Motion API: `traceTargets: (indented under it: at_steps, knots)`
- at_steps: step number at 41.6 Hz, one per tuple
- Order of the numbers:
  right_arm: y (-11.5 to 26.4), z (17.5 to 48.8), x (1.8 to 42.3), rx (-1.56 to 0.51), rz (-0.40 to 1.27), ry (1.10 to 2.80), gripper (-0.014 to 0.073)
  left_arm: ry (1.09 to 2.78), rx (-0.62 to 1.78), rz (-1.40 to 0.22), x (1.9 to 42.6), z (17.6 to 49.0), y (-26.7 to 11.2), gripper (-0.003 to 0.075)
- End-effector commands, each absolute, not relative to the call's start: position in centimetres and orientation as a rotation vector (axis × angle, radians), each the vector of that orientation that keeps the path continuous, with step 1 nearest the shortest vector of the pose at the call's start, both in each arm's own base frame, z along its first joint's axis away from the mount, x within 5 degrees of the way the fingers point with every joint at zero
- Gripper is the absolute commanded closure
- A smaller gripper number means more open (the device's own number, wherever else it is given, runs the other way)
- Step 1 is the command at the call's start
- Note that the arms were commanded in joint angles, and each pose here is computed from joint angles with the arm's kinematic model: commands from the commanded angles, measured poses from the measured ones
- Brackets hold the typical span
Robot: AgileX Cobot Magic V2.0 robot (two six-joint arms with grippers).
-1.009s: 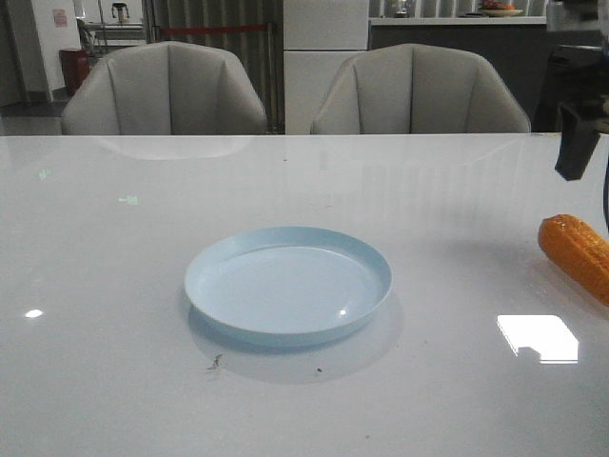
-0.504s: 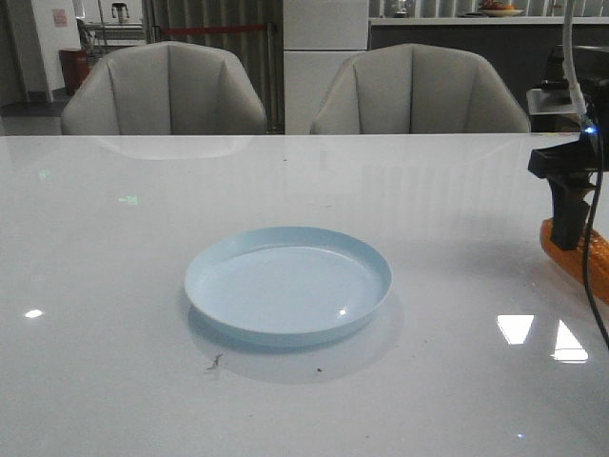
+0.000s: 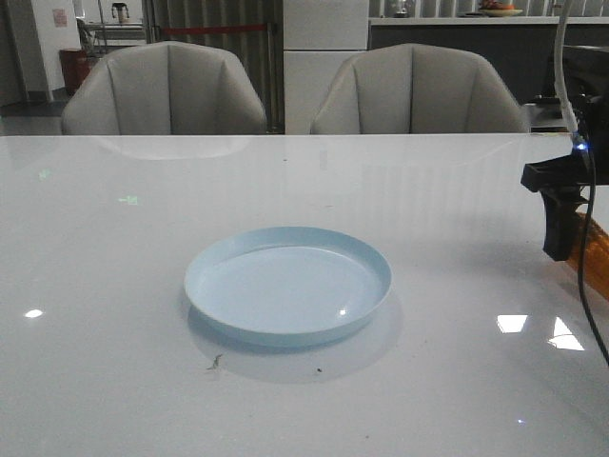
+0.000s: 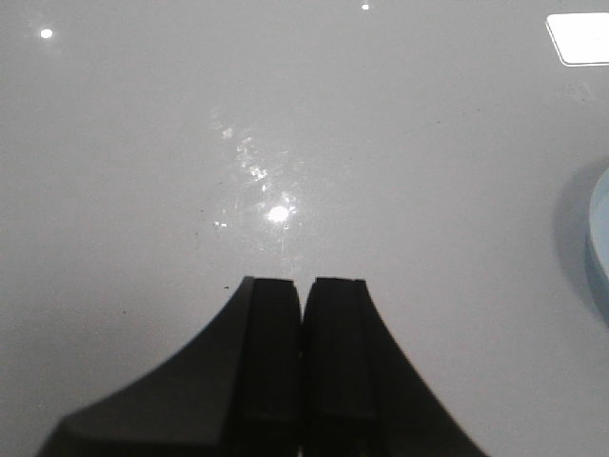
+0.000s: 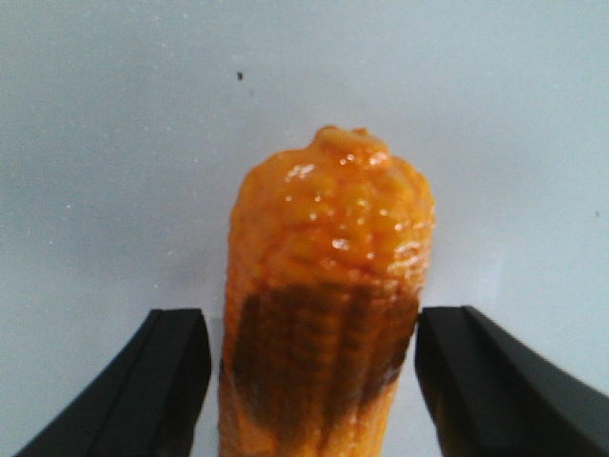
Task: Place corn on plate with both arms
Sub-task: 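Lower the right gripper over the orange corn cob, then close the right gripper on the corn cob and lift it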
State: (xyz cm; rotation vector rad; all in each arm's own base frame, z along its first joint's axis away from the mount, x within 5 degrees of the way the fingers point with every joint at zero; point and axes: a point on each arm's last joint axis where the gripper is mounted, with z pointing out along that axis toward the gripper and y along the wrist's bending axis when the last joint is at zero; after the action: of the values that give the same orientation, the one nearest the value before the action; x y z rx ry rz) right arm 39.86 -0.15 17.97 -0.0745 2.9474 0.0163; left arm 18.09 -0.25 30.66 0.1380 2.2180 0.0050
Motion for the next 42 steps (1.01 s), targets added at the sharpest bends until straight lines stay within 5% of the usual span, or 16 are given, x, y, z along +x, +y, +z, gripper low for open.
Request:
traceTargets:
  at_steps: [1, 14, 25, 42]
  knots:
    - [-0.3, 19.9, 40.2, -0.071, 0.013, 2.887, 0.0036, 2.110, 0.117, 0.003, 18.3, 32.4, -0.3, 0.0631]
    - [-0.3, 18.3, 40.1, -0.071, 0.023, 2.971, 0.0228, 2.110, 0.117, 0.003, 18.3, 32.4, -0.3, 0.0631]
    - [-0.2, 19.0, 40.3, -0.076, 0.036, 2.970, 0.0274, 2.110, 0.117, 0.003, 18.3, 32.4, -0.3, 0.0631]
    - [3.1, 28.1, 43.3, -0.213, 0.216, 2.740, 0.0277, 2.108, 0.116, 0.002, 18.3, 32.4, -0.3, 0.0631]
